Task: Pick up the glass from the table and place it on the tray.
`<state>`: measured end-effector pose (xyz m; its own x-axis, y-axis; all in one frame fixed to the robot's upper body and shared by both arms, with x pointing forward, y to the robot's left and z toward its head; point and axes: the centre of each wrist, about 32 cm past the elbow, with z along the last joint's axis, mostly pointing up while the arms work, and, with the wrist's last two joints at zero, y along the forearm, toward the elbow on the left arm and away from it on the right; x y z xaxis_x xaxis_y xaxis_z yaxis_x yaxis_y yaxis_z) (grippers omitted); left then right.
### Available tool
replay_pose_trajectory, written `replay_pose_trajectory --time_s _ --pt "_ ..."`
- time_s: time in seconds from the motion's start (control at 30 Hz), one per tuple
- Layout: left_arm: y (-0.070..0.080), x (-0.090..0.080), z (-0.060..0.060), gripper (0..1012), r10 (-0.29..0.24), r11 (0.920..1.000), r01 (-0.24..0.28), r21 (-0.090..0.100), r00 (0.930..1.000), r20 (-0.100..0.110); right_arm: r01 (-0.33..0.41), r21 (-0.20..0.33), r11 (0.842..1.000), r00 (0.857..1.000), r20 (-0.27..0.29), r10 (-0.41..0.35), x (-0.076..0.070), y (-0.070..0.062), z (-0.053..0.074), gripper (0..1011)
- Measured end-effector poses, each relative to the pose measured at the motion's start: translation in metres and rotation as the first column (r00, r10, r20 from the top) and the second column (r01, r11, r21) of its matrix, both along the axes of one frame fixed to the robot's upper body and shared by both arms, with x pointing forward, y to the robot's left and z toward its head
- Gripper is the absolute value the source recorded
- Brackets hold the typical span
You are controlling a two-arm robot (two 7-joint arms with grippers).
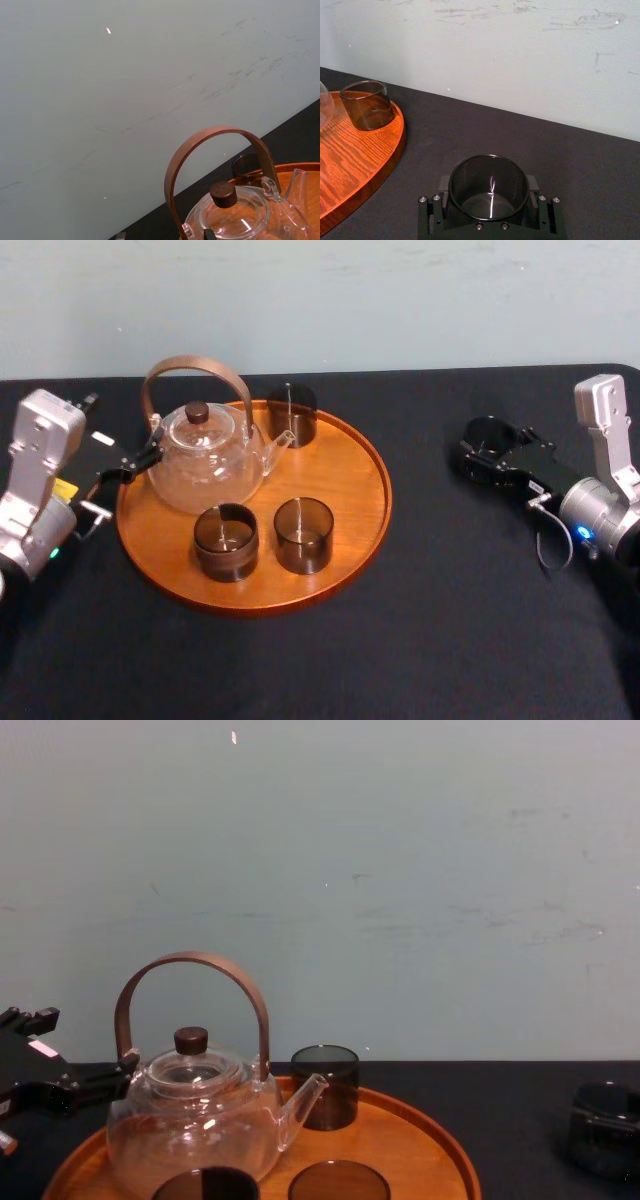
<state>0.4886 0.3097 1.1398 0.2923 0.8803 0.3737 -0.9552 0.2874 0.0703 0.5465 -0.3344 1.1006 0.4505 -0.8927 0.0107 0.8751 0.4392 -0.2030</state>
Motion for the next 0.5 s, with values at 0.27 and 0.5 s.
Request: replay_pose_trajectory --time_s 0.27,0.5 --pt "0.0000 0.0000 0.0000 1010 0.000 1.0000 0.000 0.000 1.0000 0.000 0.000 0.000 1.000 1.000 0.000 0.000 0.0000 0.0000 0.0000 904" --pt "0.0000 0.0000 0.0000 1009 0.000 1.0000 0.000 0.000 1.0000 0.000 0.000 0.000 1.000 1.000 0.000 0.000 0.0000 0.0000 0.0000 904"
